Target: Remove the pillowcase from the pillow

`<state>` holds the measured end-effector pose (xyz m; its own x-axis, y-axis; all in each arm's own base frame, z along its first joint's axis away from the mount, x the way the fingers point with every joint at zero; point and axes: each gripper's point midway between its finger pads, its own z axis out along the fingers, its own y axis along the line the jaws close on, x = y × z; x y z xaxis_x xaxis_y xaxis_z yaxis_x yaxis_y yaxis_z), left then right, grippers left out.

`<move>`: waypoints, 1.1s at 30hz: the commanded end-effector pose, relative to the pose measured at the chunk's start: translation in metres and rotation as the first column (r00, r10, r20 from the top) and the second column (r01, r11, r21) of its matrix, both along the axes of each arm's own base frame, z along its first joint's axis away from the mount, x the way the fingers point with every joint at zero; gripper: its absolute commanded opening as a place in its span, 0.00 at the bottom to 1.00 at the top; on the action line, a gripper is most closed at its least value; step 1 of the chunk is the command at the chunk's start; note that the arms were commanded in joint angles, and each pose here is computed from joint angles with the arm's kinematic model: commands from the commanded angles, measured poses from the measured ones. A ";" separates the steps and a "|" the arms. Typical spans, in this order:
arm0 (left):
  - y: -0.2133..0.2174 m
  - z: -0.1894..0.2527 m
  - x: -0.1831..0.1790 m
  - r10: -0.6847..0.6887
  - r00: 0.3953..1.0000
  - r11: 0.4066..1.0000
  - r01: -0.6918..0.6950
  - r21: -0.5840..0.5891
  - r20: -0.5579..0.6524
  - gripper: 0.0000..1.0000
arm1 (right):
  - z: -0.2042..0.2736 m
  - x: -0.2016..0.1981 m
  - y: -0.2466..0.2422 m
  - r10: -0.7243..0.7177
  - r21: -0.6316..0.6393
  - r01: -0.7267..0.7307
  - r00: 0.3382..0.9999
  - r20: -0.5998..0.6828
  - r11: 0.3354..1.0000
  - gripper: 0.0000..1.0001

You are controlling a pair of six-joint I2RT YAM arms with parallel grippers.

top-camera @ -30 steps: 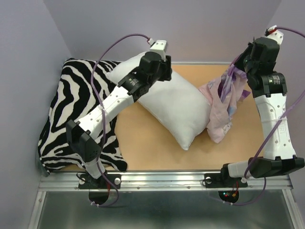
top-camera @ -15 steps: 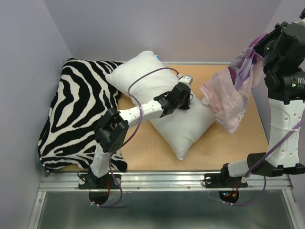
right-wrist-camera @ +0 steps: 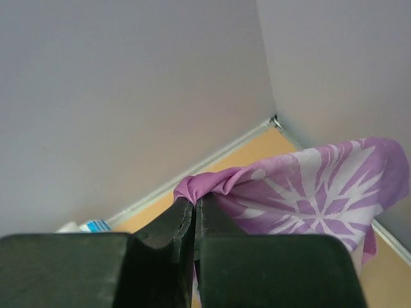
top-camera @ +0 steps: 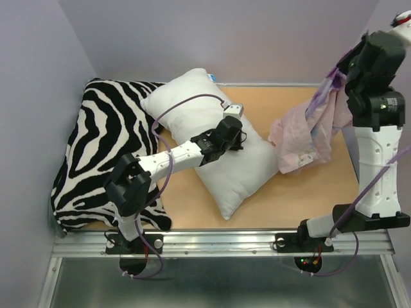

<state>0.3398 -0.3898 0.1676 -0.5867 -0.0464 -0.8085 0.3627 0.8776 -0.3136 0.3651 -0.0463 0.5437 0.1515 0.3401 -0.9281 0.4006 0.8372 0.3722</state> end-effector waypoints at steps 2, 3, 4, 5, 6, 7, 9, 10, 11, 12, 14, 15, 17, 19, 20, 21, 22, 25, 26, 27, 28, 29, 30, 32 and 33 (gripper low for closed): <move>0.048 -0.019 -0.004 0.055 0.998 0.987 -0.050 0.154 -0.034 0.14 | -0.084 0.038 0.007 0.020 0.003 -0.019 0.989 -0.147 1.000 0.01; 0.050 -0.019 -0.004 0.051 0.998 0.987 -0.045 0.153 -0.037 0.14 | -0.121 0.047 0.009 0.026 0.002 -0.027 0.977 -0.214 1.000 0.02; 0.049 -0.011 -0.005 0.044 0.999 0.990 -0.039 0.136 -0.030 0.14 | -0.138 0.049 0.011 0.035 0.005 -0.035 0.969 -0.244 0.999 0.04; 0.048 -0.007 -0.006 0.037 0.999 0.992 -0.033 0.125 -0.026 0.15 | -0.152 0.051 0.013 0.045 0.015 -0.042 0.963 -0.267 0.999 0.05; 0.047 0.001 -0.008 0.023 1.000 0.994 -0.021 0.103 -0.019 0.19 | -0.191 0.053 0.021 0.085 0.050 -0.073 0.938 -0.337 0.996 0.06; 0.046 0.008 -0.007 0.020 1.000 0.996 -0.019 0.086 -0.003 0.21 | -0.202 0.053 0.025 0.108 0.071 -0.089 0.934 -0.342 0.994 0.10; 0.044 0.027 -0.008 0.004 1.000 0.999 -0.005 0.049 0.028 0.29 | -0.262 0.049 0.044 0.200 0.157 -0.146 0.882 -0.427 0.977 0.16; 0.041 0.037 -0.006 -0.003 0.999 0.999 0.001 0.034 0.052 0.31 | -0.282 0.048 0.050 0.231 0.181 -0.166 0.866 -0.443 0.969 0.23; 0.041 0.044 -0.005 -0.006 0.998 1.000 0.004 0.028 0.066 0.32 | -0.302 0.046 0.054 0.253 0.208 -0.174 0.849 -0.463 0.963 0.29; 0.039 0.052 -0.005 -0.014 0.997 1.000 0.013 0.020 0.077 0.35 | -0.345 0.035 0.059 0.274 0.238 -0.169 0.802 -0.531 0.956 0.33; 0.038 0.068 -0.005 -0.020 0.995 1.000 0.020 0.000 0.102 0.36 | -0.378 0.028 0.060 0.279 0.252 -0.158 0.767 -0.577 0.955 0.44; 0.038 0.073 -0.005 -0.025 0.993 1.000 0.025 -0.002 0.113 0.37 | -0.397 0.022 0.057 0.266 0.246 -0.140 0.746 -0.610 0.959 0.49; 0.039 0.089 -0.008 -0.032 0.990 0.999 0.036 -0.031 0.134 0.38 | -0.421 0.007 0.048 0.222 0.217 -0.101 0.721 -0.656 0.971 0.64; 0.042 0.105 -0.011 -0.034 0.986 0.997 0.044 -0.060 0.162 0.42 | -0.401 0.008 0.041 0.184 0.187 -0.085 0.764 -0.618 0.979 0.73; 0.044 0.110 -0.013 -0.030 0.985 0.997 0.043 -0.070 0.169 0.44 | -0.388 0.011 0.042 0.187 0.185 -0.094 0.784 -0.592 0.978 0.82; 0.044 0.116 -0.014 -0.034 0.982 0.995 0.051 -0.086 0.185 0.45 | -0.367 0.012 0.046 0.216 0.198 -0.125 0.805 -0.552 0.972 0.86; 0.045 0.122 -0.015 -0.031 0.980 0.994 0.051 -0.100 0.195 0.46 | -0.351 0.016 0.049 0.231 0.206 -0.141 0.818 -0.526 0.968 0.90; 0.055 0.151 -0.024 -0.020 0.970 0.987 0.058 -0.152 0.241 0.46 | -0.297 0.023 0.056 0.277 0.204 -0.203 0.847 -0.454 0.958 1.00; 0.059 0.155 -0.026 -0.017 0.968 0.986 0.058 -0.157 0.250 0.46 | -0.279 0.022 0.058 0.287 0.203 -0.217 0.855 -0.432 0.955 1.00; 0.063 0.157 -0.028 -0.007 0.966 0.986 0.050 -0.161 0.257 0.46 | -0.278 0.019 0.059 0.295 0.208 -0.224 0.850 -0.436 0.952 1.00; 0.073 0.171 -0.031 0.015 0.960 0.983 0.037 -0.182 0.279 0.46 | -0.265 0.019 0.064 0.321 0.218 -0.249 0.855 -0.408 0.943 1.00; 0.079 0.174 -0.034 0.028 0.957 0.982 0.026 -0.185 0.288 0.47 | -0.253 0.016 0.067 0.343 0.226 -0.273 0.858 -0.381 0.935 1.00; 0.085 0.170 -0.036 0.045 0.958 0.983 0.008 -0.184 0.285 0.47 | -0.246 0.013 0.072 0.369 0.235 -0.299 0.855 -0.364 0.925 1.00; 0.104 0.183 -0.041 0.095 0.946 0.977 -0.029 -0.210 0.311 0.47 | -0.239 0.006 0.087 0.444 0.273 -0.367 0.833 -0.329 0.889 1.00; 0.111 0.176 -0.044 0.110 0.947 0.978 -0.048 -0.204 0.303 0.47 | -0.231 -0.001 0.091 0.468 0.273 -0.396 0.831 -0.301 0.877 1.00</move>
